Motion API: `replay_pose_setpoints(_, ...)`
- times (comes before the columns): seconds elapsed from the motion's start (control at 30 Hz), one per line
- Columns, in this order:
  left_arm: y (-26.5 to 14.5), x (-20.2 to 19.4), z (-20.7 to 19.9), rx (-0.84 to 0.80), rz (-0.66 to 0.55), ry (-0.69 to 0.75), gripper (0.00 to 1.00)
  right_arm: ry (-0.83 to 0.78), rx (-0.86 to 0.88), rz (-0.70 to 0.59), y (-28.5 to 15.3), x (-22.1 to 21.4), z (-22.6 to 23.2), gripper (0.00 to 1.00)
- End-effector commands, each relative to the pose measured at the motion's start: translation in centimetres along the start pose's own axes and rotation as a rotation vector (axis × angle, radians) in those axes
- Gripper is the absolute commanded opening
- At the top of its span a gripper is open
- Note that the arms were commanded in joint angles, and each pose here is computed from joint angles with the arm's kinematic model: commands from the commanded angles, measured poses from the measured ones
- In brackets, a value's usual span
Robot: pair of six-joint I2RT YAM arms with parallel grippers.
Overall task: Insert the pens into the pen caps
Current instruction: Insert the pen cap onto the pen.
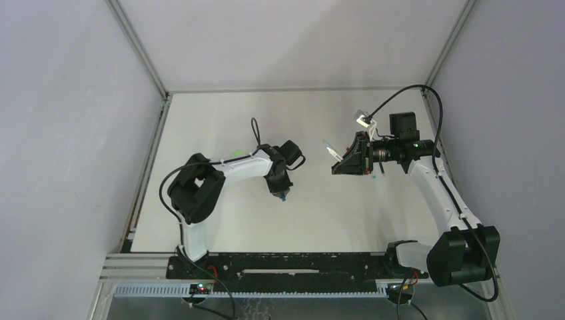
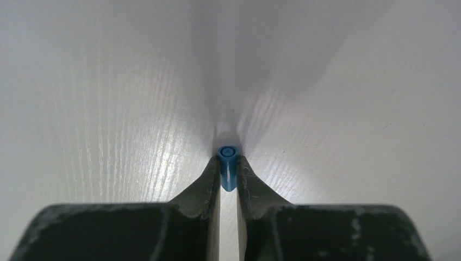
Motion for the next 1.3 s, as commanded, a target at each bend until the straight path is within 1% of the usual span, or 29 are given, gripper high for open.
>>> replay_pose_setpoints(0.0, 3.6, -2.2, 3.1, 0.086, 0.078, 0.08, 0.01, -0.074, 0.012, -0.021, -0.3, 1.5, 0.8, 0.0)
replay_pose_setpoints(0.17, 1.3, -0.1, 3.0, 0.005, -0.053, 0.085, 0.0, -0.068, 0.01, -0.018, -0.3, 1.4, 0.7, 0.0)
replay_pose_setpoints(0.23, 0.5, 0.4, 3.0, -0.019, -0.085, 0.088, 0.0, -0.06, 0.015, -0.017, -0.2, 1.2, 0.6, 0.0)
replay_pose_setpoints(0.43, -1.4, 0.7, 2.6, -0.139, -0.121, 0.042, 0.0, -0.032, 0.049, 0.004, 0.5, -0.1, 0.3, 0.0)
replay_pose_setpoints(0.63, -2.8, 0.3, 2.7, -0.253, -0.115, -0.037, 0.0, -0.009, 0.049, 0.066, 1.9, -2.7, -0.4, 0.0)
replay_pose_setpoints(0.7, -3.3, 0.3, 2.9, -0.289, -0.115, -0.077, 0.0, 0.004, 0.029, 0.088, 2.5, -3.6, -0.8, 0.0)
replay_pose_setpoints(0.77, -4.0, 0.2, 3.1, -0.335, -0.116, -0.121, 0.0, 0.049, -0.016, 0.112, 3.0, -5.0, -1.4, 0.0)
replay_pose_setpoints(0.87, -4.3, 0.1, 3.5, -0.399, -0.109, -0.203, 0.0, 0.047, -0.094, 0.14, 4.0, -6.7, -2.7, 0.0)
replay_pose_setpoints(1.0, -4.9, 0.1, 3.6, -0.52, -0.08, -0.344, 0.0, 0.058, -0.104, 0.198, 5.7, -8.9, -3.0, 0.0)
replay_pose_setpoints(1.1, -5.3, 0.4, 3.7, -0.59, -0.082, -0.436, 0.0, 0.086, -0.084, 0.256, 7.5, -10.8, -2.6, 0.0)
replay_pose_setpoints(1.27, -5.3, 0.8, 4.0, -0.64, -0.081, -0.533, 0.0, 0.157, -0.083, 0.332, 9.9, -13.5, -2.4, 0.0)
Point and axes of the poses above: each gripper's point midway between its finger pads, its own y axis out along the fingers, its own z axis along the line the jaws close on, x = y × z, the point moved 2 cm from there along -y, back along the fingers, and after that the axes turned 14 degrees about -y, right-handed, at the moved point
